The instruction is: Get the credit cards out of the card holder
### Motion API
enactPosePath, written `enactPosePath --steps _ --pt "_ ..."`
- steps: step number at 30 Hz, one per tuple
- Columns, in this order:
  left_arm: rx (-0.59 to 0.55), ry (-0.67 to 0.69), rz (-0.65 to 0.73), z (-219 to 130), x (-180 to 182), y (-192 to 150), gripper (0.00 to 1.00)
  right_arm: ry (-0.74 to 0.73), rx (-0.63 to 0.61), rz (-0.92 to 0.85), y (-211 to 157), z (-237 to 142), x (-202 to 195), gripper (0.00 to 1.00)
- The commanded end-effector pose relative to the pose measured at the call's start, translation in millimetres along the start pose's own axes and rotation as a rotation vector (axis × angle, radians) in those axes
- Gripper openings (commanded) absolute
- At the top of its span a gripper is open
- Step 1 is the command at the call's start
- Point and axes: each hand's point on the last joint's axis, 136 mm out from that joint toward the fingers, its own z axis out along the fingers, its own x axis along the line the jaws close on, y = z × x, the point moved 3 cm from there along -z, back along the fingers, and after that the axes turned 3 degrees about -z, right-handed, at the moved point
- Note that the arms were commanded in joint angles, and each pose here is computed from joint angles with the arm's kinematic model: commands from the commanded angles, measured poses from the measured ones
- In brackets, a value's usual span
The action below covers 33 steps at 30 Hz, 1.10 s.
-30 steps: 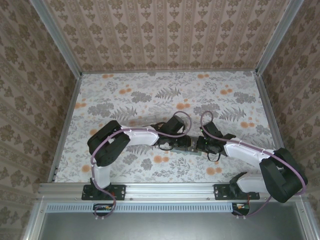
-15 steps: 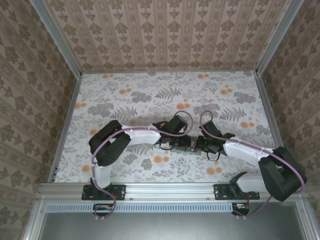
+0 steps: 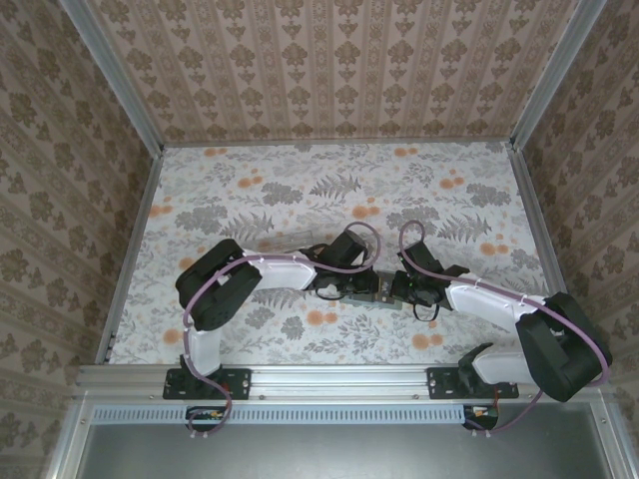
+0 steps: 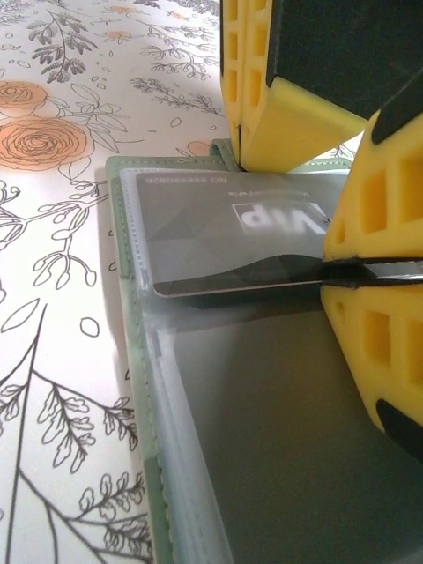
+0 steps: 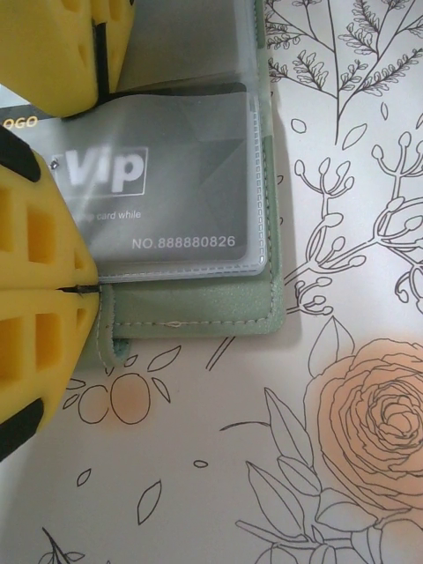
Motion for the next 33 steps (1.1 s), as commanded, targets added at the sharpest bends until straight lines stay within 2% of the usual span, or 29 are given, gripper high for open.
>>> enactPosePath --steps 1,7,33 --pt "0.026 0.007 -0.026 -2.7 9.3 -8.7 0.08 -0.066 0.055 0.0 -15.5 9.8 -14.3 0.08" --pt "0.026 -0.004 -0.035 -4.2 11.0 -7.7 0.0 -0.076 0.061 0.008 -16.5 12.4 -15.9 0.08" --pt "-0.014 -0.015 -0.071 -41.0 25.5 1.3 0.0 -0.092 0.05 0.012 -12.5 8.7 -16.6 0.08"
